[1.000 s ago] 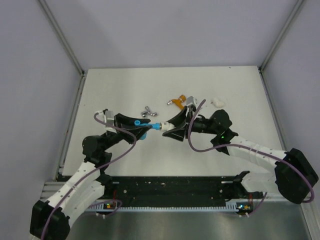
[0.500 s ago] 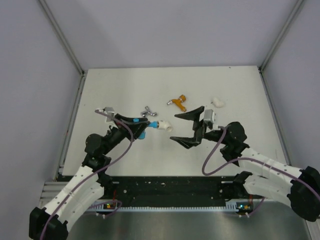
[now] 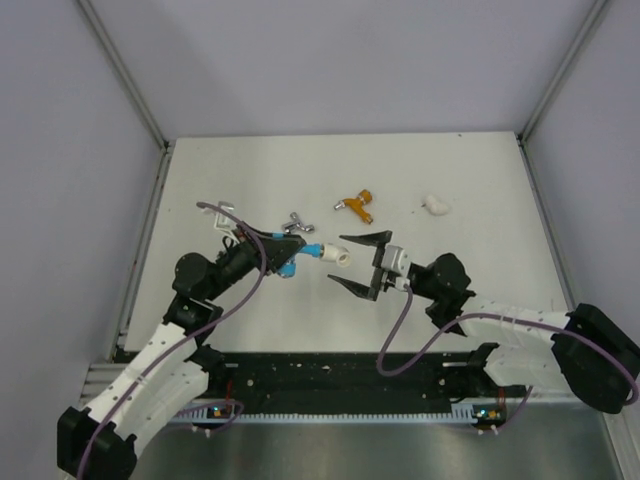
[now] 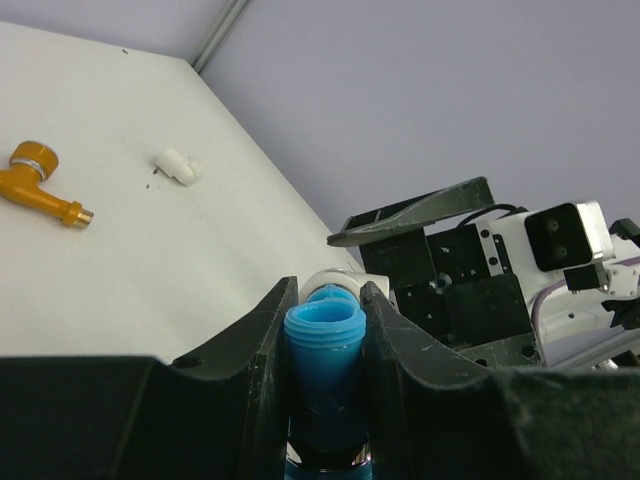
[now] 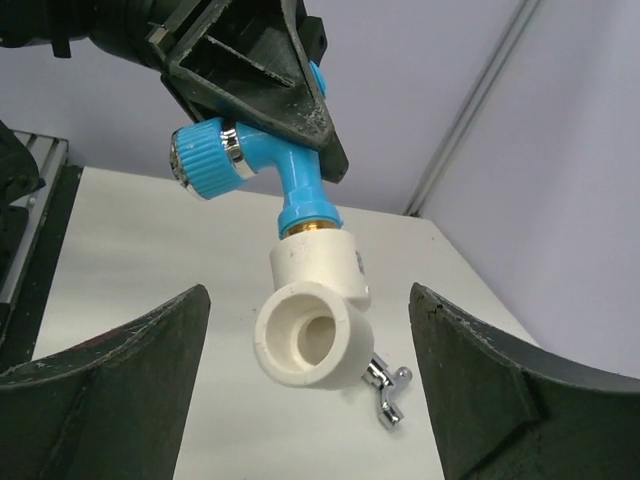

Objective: Install the water faucets

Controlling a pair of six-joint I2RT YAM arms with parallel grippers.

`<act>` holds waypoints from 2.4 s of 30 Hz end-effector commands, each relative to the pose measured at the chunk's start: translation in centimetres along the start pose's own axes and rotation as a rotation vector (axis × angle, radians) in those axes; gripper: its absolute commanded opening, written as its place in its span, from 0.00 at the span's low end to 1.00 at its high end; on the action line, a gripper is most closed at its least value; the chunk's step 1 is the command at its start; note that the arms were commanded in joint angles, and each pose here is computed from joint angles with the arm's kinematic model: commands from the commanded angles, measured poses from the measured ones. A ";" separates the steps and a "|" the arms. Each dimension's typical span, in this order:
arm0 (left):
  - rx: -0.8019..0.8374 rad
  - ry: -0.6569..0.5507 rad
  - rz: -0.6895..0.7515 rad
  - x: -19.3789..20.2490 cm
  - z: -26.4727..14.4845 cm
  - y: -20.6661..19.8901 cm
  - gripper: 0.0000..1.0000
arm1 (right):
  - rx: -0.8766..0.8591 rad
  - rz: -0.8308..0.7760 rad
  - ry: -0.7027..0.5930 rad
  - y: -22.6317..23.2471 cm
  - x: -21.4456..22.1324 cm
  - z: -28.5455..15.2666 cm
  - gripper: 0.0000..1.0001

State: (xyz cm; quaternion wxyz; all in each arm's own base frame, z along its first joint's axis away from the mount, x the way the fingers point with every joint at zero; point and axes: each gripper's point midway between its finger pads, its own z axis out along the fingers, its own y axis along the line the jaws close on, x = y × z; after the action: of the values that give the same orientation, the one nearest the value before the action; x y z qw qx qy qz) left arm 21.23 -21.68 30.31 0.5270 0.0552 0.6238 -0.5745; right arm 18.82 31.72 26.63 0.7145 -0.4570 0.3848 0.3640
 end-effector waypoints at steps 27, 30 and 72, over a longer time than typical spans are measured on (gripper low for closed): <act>0.467 -0.081 0.479 0.1 -4.3 -8.6 0.00 | -0.176 0.680 0.105 -1.3 -2.5 3.3 0.51; 0.327 -0.116 0.415 -0.7 -3.3 -6.1 0.00 | -0.025 0.528 0.094 -3.5 -2.6 2.4 0.64; -0.067 -0.196 -0.146 -3.7 0.0 0.2 0.00 | 0.104 -0.292 0.144 -0.3 -0.9 0.5 0.91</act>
State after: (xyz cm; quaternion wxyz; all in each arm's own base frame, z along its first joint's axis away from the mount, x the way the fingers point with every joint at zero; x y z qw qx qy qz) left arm 23.47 -19.60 27.84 0.5195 -0.0753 0.6464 -0.5538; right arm 19.17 32.25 26.63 0.7394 -0.4968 0.4020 0.2119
